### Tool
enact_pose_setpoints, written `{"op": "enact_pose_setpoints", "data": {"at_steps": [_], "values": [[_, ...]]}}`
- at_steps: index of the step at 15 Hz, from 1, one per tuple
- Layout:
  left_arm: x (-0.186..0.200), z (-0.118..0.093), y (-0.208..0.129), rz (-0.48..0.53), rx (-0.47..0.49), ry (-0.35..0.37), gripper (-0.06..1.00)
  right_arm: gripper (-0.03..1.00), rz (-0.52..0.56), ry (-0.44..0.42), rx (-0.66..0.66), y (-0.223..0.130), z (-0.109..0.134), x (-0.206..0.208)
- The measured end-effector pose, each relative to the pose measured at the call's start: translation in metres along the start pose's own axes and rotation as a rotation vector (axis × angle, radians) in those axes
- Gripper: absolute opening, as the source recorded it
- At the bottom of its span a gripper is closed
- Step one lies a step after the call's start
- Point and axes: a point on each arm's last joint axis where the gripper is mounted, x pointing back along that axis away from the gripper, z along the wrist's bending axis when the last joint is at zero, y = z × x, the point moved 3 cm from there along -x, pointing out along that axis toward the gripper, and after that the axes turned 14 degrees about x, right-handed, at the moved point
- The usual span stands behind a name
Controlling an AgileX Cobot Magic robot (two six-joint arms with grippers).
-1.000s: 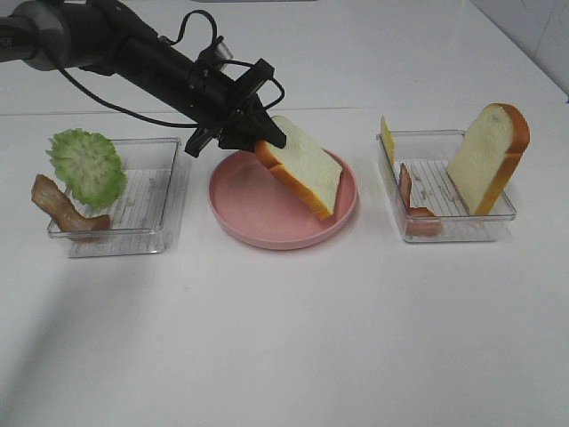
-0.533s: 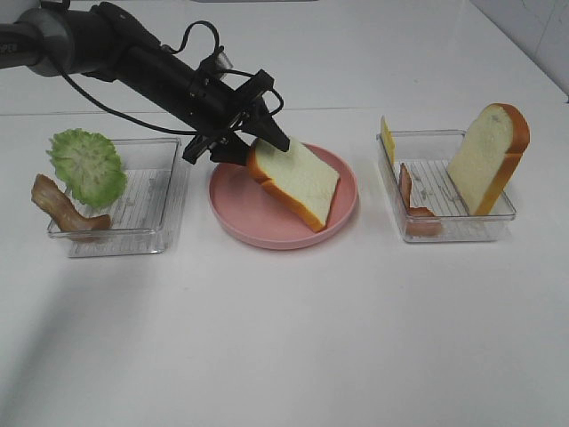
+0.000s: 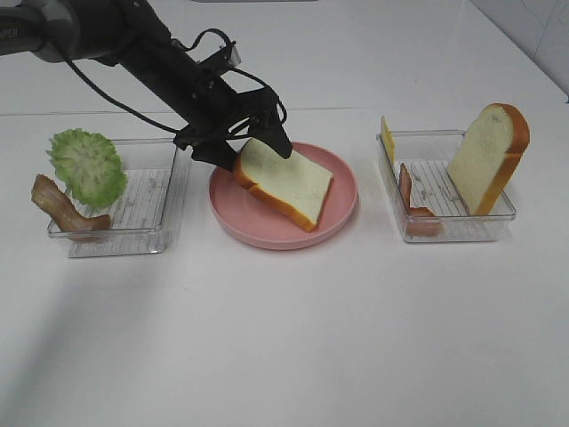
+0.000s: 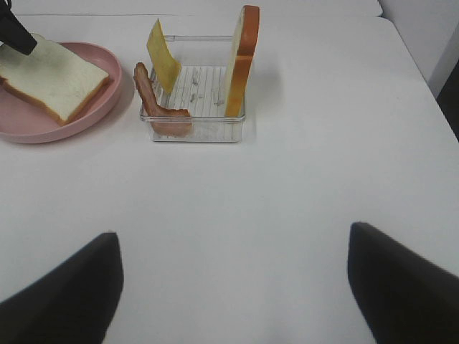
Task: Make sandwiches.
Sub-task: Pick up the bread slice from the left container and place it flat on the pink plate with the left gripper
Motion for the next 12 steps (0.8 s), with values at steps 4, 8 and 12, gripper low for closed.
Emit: {"op": "enact_pose_setpoints", "data": {"at_steps": [4, 8, 12], "values": [[-0.009, -0.020, -0.009, -0.036, -0.163, 0.144, 0.79, 0.81, 0.000, 0.000, 0.000, 0.000, 0.000, 0.000], [0.004, -0.038, -0.016, -0.103, -0.265, 0.367, 0.79, 0.81, 0.000, 0.000, 0.000, 0.000, 0.000, 0.000], [0.030, -0.049, -0.014, -0.151, -0.256, 0.394, 0.79, 0.81, 0.000, 0.000, 0.000, 0.000, 0.000, 0.000]]}}
